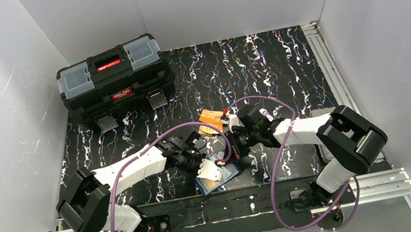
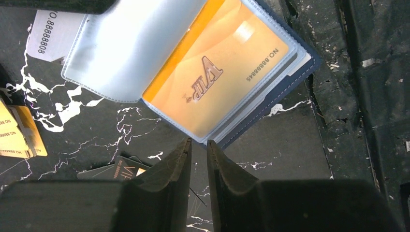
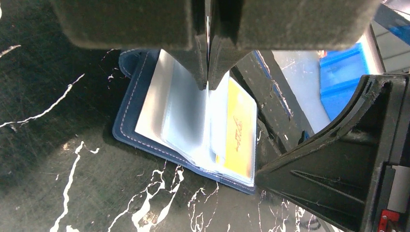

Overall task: Put the credit cards into the card holder
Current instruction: Insert the credit card into the card holder.

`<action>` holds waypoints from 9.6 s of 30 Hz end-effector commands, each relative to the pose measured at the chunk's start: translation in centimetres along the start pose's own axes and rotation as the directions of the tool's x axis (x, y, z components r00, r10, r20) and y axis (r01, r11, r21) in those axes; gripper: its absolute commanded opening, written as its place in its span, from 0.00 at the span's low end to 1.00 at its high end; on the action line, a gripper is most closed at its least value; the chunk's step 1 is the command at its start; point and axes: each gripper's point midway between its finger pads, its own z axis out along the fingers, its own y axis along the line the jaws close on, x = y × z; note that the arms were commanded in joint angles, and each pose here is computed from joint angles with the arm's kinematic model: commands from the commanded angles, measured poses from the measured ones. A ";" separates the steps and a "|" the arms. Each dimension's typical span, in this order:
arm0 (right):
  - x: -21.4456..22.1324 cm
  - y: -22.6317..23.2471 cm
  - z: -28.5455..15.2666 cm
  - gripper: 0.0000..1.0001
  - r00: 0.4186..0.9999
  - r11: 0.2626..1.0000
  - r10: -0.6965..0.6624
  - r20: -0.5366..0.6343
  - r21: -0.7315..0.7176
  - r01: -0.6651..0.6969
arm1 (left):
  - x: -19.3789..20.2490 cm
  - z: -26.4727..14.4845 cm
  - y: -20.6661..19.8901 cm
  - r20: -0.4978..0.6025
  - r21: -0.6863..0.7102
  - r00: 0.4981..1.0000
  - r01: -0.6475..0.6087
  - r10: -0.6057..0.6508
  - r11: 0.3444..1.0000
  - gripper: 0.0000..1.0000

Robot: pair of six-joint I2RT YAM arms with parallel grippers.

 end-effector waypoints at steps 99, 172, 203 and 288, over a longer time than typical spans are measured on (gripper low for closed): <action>-3.0 -1.7 0.3 0.01 0.988 0.987 0.138 0.064 -0.095 -0.132 | -0.7 4.0 -3.7 0.149 -0.003 0.934 -0.328 0.324 0.945 0.16; 1.2 -2.2 0.0 0.01 0.985 0.985 0.146 -0.086 -0.076 -0.153 | -1.1 3.8 -3.4 0.119 0.023 0.934 -0.343 0.338 0.939 0.13; 0.1 -3.4 0.2 0.36 0.998 0.976 0.064 0.012 0.207 -0.065 | -1.3 3.6 -3.5 0.118 0.021 0.932 -0.347 0.343 0.938 0.12; 3.5 0.4 -0.9 0.66 0.980 0.966 -0.038 -0.193 0.245 0.086 | -4.8 3.0 -1.3 0.217 -0.341 0.890 -0.317 0.402 0.885 0.12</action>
